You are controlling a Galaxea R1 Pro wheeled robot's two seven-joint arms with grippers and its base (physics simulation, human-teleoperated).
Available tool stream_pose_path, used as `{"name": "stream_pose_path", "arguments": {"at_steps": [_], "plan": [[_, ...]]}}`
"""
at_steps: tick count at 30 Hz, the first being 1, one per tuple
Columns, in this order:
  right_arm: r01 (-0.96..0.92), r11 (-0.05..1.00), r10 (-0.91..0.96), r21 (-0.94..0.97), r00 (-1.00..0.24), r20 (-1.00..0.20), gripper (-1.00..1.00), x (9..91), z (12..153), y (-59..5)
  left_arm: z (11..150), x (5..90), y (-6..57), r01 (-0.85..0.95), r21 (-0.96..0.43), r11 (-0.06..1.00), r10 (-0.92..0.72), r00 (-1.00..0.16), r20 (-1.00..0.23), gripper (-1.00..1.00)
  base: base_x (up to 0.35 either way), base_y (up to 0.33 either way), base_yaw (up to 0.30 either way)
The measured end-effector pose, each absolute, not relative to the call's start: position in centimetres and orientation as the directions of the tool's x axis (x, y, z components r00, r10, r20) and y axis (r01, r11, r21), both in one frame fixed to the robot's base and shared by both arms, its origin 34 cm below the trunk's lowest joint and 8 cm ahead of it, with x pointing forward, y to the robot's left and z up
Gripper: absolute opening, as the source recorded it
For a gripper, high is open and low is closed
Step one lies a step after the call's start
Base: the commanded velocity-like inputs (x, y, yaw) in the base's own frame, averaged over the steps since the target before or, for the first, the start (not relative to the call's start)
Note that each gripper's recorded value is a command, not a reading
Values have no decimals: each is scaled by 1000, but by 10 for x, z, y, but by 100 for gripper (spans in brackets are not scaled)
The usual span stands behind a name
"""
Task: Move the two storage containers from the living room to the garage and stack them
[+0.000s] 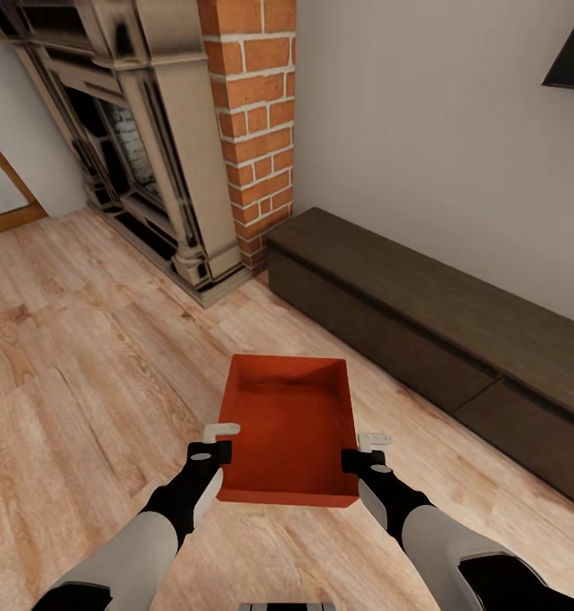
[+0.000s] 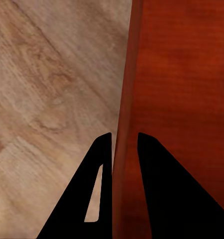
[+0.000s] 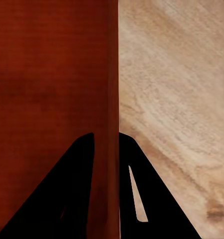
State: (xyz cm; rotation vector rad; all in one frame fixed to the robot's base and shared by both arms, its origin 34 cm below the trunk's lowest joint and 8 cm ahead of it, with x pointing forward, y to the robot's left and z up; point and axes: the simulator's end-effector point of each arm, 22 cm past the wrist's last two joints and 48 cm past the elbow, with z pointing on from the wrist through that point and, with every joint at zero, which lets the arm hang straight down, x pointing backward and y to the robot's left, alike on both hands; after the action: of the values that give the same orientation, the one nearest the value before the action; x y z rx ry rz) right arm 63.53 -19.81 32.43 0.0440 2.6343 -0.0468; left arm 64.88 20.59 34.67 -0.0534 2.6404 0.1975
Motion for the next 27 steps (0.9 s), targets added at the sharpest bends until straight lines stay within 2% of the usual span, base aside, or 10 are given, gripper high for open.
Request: {"name": "stream_pose_path", "arguments": {"at_steps": [27], "plan": [[40,999,23,-25,-874,-485,-100,643,378,-198,400,656,206,-73,130,989,-3,-880,-474,-100,0,0,0]]}}
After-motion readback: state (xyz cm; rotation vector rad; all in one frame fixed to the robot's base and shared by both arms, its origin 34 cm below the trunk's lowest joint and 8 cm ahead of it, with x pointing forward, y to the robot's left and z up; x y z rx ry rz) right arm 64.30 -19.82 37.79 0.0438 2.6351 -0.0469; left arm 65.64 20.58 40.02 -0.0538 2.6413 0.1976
